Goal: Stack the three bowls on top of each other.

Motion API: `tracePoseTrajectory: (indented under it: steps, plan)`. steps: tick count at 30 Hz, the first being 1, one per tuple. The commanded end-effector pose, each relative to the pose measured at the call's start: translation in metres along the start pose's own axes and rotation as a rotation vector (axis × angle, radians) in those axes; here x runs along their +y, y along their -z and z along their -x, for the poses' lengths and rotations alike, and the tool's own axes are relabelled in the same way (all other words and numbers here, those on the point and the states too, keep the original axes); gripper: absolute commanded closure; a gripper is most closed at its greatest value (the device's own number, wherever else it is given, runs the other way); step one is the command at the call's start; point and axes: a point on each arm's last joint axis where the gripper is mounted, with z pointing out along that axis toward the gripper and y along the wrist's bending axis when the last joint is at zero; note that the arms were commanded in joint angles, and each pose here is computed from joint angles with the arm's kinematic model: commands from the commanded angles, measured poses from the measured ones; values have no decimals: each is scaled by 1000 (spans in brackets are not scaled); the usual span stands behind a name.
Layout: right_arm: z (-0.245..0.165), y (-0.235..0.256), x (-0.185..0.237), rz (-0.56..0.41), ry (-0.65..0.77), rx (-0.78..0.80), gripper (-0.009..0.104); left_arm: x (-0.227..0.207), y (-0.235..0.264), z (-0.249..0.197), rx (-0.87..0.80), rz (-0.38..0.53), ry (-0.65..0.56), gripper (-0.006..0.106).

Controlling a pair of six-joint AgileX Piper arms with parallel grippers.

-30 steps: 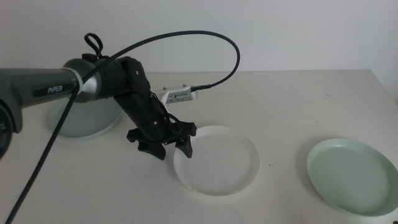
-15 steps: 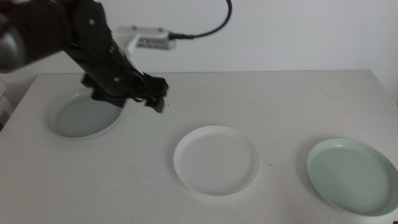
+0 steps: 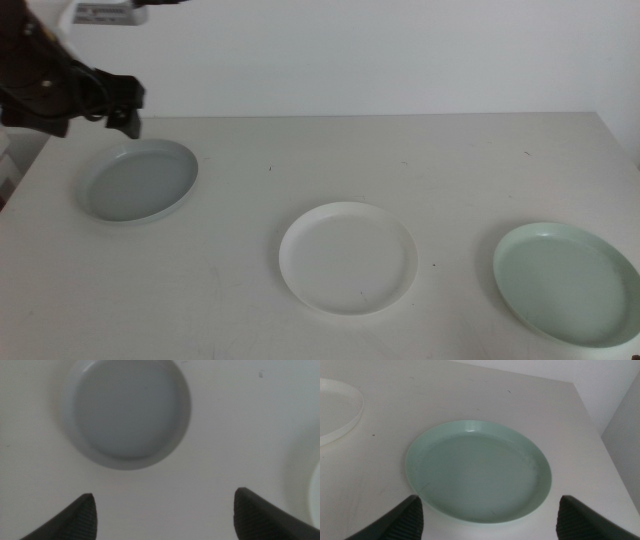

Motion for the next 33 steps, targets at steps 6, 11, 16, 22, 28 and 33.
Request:
tracePoseTrajectory:
  steps: [6,11,16,22,28,33]
  plan:
    - [8,2,-3,-35,13,-101,26,49,-2,24,-80,19,47,-5]
    - [8,2,-3,-35,13,-101,26,76,-37,35,-49,-22,41,-5]
    - [8,2,-3,-35,13,-101,26,100,-80,43,-29,-75,105,-5]
    - [8,2,-3,-35,13,-101,26,117,-123,54,-23,-58,105,-5]
    - [8,2,-3,-35,13,-101,26,129,-160,57,-6,-50,114,-5]
    - [8,2,-3,-35,13,-101,26,132,-181,53,19,-48,120,-5]
